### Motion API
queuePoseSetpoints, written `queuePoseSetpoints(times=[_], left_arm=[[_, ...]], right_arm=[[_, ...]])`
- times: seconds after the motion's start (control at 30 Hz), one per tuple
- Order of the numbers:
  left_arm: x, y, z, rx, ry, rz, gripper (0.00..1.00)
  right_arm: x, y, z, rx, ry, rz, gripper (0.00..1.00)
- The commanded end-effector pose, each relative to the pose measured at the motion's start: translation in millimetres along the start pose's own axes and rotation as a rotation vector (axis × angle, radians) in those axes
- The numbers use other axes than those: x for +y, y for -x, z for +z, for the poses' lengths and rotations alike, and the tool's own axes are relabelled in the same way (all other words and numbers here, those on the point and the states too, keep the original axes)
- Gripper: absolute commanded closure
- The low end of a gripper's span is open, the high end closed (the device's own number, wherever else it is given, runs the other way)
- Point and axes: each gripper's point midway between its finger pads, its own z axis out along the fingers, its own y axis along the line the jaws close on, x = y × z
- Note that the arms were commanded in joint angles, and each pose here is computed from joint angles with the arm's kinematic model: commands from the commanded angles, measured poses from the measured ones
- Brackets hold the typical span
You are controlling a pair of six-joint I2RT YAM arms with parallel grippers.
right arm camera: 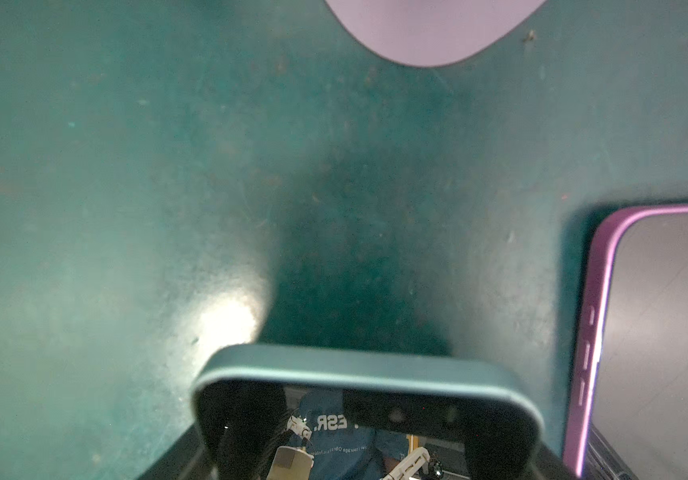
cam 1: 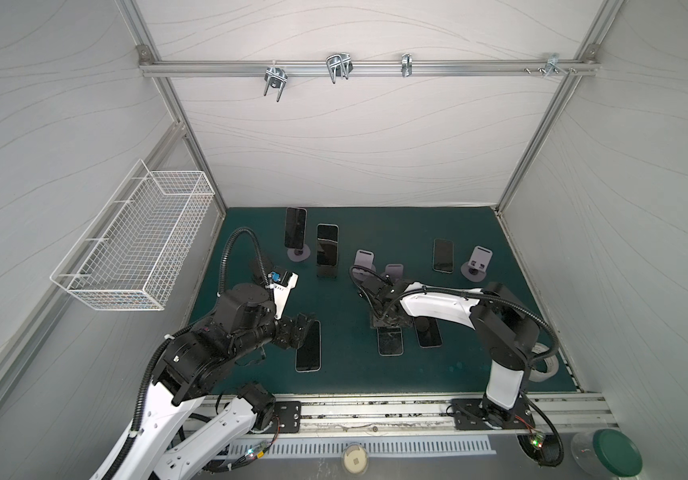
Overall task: Remove the phone from the phone stand
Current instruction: 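Set the mint-framed phone flat on the table and open the right gripper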
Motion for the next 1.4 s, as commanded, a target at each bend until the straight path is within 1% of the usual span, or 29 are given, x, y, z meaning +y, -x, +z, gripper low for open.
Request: queuePoseSetpoints(times=[0.0, 0.23, 0.33, 0.5, 0.83, 0.97, 1.17, 1.37], left_arm=[[3, 0, -5, -0.020, 0.015, 0.020, 0.14], [11, -5, -9, -0.040, 0.053, 0.031, 0.12], [10, -4, -8, -0.057, 0.045, 0.030, 0.12], [9, -4, -2, -0.054, 0.038, 0.044, 0.11], [9, -3, -6, -0.063, 0.039, 0.029, 0.11], [10, -2, -7, -0.065, 0.044, 0.027, 0.11], [9, 8, -8, -0.079, 0.046, 0.042, 0.11], [7, 19, -9, -0.091, 0.049, 0.055, 0.11]], right_arm=[[-6, -38, 20, 0.136, -0.056, -0.021, 0.31], [-4, -44, 28, 0.173, -0.067, -0.029, 0.26], [-5, -47, 31, 0.187, -0.077, -0.031, 0.25], [-6, -50, 32, 0.191, -0.084, -0.032, 0.23], [-15, -54, 26, 0.184, -0.096, -0.020, 0.18], [-15, -51, 19, 0.170, -0.086, -0.019, 0.18], [-9, -35, -1, 0.119, -0.063, -0.041, 0.15], [-9, -14, -26, 0.044, -0.064, -0.056, 0.03]])
